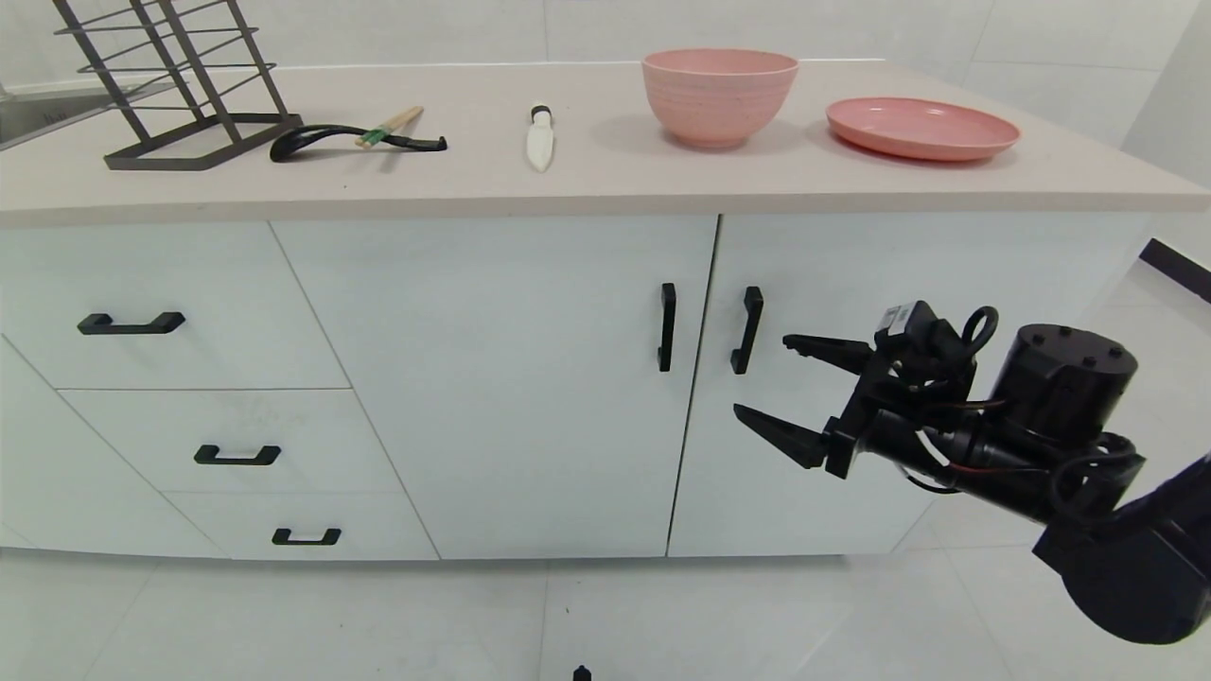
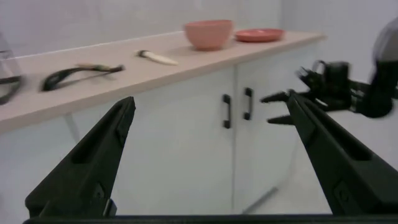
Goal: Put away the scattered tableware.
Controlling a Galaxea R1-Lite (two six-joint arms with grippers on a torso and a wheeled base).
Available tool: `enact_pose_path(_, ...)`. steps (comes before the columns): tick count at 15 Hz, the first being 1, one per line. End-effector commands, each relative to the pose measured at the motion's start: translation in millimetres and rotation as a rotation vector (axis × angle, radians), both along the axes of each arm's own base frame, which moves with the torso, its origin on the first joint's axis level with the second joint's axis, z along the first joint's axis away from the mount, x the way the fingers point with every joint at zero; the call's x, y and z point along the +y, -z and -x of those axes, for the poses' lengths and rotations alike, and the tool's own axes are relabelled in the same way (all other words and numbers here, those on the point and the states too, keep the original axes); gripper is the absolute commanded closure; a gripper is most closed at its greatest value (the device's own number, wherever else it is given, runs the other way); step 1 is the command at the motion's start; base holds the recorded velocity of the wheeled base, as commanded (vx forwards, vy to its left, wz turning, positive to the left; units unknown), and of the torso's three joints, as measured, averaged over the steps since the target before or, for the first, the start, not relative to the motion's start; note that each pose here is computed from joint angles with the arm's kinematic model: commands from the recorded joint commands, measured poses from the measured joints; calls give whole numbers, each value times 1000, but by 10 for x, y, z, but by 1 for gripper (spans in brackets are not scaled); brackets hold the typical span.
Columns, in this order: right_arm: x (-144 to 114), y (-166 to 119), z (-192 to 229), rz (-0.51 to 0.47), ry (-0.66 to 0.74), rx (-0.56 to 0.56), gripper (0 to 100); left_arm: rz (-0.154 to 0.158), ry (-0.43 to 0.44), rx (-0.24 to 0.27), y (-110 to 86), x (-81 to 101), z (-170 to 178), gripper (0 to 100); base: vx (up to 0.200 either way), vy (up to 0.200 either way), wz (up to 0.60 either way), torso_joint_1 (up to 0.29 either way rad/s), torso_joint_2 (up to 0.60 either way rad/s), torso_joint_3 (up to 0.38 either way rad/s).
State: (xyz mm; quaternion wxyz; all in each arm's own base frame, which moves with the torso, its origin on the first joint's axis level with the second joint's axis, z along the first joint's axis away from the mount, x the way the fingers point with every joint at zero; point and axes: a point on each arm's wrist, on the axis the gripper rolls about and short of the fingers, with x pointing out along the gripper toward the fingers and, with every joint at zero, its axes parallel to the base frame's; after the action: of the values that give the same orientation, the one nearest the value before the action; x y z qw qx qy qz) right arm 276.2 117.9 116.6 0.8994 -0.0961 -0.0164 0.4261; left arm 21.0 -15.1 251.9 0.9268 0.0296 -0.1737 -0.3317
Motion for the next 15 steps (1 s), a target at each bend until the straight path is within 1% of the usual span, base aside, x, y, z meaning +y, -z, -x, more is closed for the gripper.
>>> enact_pose_path(1, -29, -101, 101, -9, -4, -25, 0, -154, 224, 205, 316, -230, -667, 0, 0, 0, 0, 0, 0, 0)
enact_pose_path(2, -52, -142, 161, -12, -4, -35, 0, -187, 262, 219, 518, -287, -789, 0, 0, 0, 0, 0, 0, 0)
enact_pose_path(3, -82, -145, 227, -7, -3, -32, 0, -214, 315, 206, 630, -358, -926, 0, 0, 0, 0, 0, 0, 0)
enact_pose_path(4, -97, -147, 265, -5, -5, -31, 0, -231, 339, 189, 663, -405, -1030, 0, 0, 0, 0, 0, 0, 0)
enact_pose_path(5, -131, -136, 347, 1, -11, -21, 0, -258, 387, 127, 685, -497, -1282, 0, 0, 0, 0, 0, 0, 0)
enact_pose_path(6, -139, -143, 373, 1, -19, -24, 0, -266, 430, 98, 681, -543, -1386, 0, 0, 0, 0, 0, 0, 0)
enact_pose_path(7, -149, -161, 388, -1, -19, -30, 0, -273, 531, 78, 691, -667, -1512, 0, 0, 0, 0, 0, 0, 0)
enact_pose_path(8, -151, -160, 382, -1, -17, -30, 0, -271, 568, 79, 690, -739, -1564, 0, 0, 0, 0, 0, 0, 0)
enact_pose_path(9, -154, -156, 369, -1, -16, -30, 0, -272, 599, 95, 698, -871, -1726, 0, 0, 0, 0, 0, 0, 0)
enact_pose_path(10, -148, -145, 352, 0, -16, -27, 0, -272, 612, 111, 730, -950, -1856, 0, 0, 0, 0, 0, 0, 0)
enact_pose_path(11, -133, -100, 313, 5, -17, -12, 0, -277, 645, 126, 790, -1107, -2003, 0, 0, 0, 0, 0, 0, 0)
enact_pose_path(12, -123, -94, 288, 6, -17, -14, 0, -279, 663, 131, 812, -1200, -2057, 0, 0, 0, 0, 0, 0, 0)
enact_pose_path(13, -95, -78, 215, 6, -22, -15, 0, -279, 647, 134, 857, -1432, -2213, 0, 0, 0, 0, 0, 0, 0)
enact_pose_path(14, -70, -61, 143, 4, -34, -16, 0, -278, 618, 113, 859, -1628, -2320, 0, 0, 0, 0, 0, 0, 0)
enact_pose_path(15, -63, -56, 115, 4, -36, -18, 0, -276, 610, 110, 864, -1707, -2352, 0, 0, 0, 0, 0, 0, 0)
